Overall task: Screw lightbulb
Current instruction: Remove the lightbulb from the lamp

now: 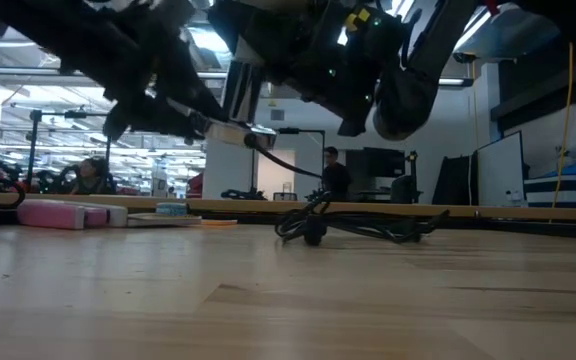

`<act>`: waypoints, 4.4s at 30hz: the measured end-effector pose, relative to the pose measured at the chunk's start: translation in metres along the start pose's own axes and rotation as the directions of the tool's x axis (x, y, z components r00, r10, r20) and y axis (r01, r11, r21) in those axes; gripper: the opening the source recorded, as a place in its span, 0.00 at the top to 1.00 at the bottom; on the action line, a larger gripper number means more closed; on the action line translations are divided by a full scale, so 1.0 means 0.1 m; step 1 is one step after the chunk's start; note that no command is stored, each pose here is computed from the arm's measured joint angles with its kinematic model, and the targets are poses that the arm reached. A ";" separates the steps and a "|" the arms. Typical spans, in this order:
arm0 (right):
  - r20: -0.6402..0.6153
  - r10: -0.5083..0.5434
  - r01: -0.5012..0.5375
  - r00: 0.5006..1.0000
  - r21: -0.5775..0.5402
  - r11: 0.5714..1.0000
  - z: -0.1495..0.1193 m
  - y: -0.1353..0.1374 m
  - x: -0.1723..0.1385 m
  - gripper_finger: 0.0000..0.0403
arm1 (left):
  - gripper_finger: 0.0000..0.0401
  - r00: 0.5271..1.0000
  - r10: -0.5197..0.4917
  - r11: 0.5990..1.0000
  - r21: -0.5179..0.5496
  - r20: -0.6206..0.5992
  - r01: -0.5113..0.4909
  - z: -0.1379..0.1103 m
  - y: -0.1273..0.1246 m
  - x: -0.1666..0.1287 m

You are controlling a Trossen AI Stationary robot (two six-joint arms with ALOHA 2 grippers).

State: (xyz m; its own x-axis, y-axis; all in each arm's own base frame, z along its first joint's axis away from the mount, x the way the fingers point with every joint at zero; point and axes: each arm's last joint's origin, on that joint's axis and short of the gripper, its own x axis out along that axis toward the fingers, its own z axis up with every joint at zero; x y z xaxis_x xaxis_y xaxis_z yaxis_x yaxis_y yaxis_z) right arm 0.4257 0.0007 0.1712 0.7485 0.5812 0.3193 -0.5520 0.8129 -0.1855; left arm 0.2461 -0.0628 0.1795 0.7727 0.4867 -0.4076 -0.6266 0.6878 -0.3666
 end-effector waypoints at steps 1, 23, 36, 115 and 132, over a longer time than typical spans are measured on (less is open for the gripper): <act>0.005 0.000 0.000 1.000 -0.011 1.000 0.01 0.00 0.00 0.59 | 0.51 1.000 -0.006 1.000 0.022 0.004 0.006 0.04 0.00 -0.03; 0.106 -0.073 0.087 0.992 -0.136 0.987 0.14 -0.07 0.09 0.59 | 0.51 0.991 -0.109 0.990 0.081 -0.071 0.115 0.28 0.07 -0.21; 0.114 -0.251 0.264 0.961 -0.129 0.956 0.14 -0.20 0.02 0.59 | 0.51 0.987 -0.120 0.992 -0.053 -0.104 0.115 0.24 0.06 -0.27; 0.068 -0.253 0.260 0.965 -0.130 0.957 0.10 -0.23 0.02 0.59 | 0.54 0.984 -0.165 0.920 -0.369 -0.066 0.130 -0.33 -0.25 -0.12; 0.057 -0.124 0.130 0.991 -0.121 0.984 0.10 -0.19 0.03 0.59 | 0.83 0.987 -0.132 0.951 -0.291 -0.087 0.102 -0.06 -0.12 -0.29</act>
State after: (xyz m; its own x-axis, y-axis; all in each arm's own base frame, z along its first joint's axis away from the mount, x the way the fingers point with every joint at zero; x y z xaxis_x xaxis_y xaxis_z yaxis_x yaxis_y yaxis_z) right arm 0.4346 -0.0139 0.1854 0.7891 0.4727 0.3923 -0.4014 0.8802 -0.2531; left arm 0.2304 -0.0880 0.1911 0.8369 0.3427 -0.4268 -0.5471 0.5468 -0.6338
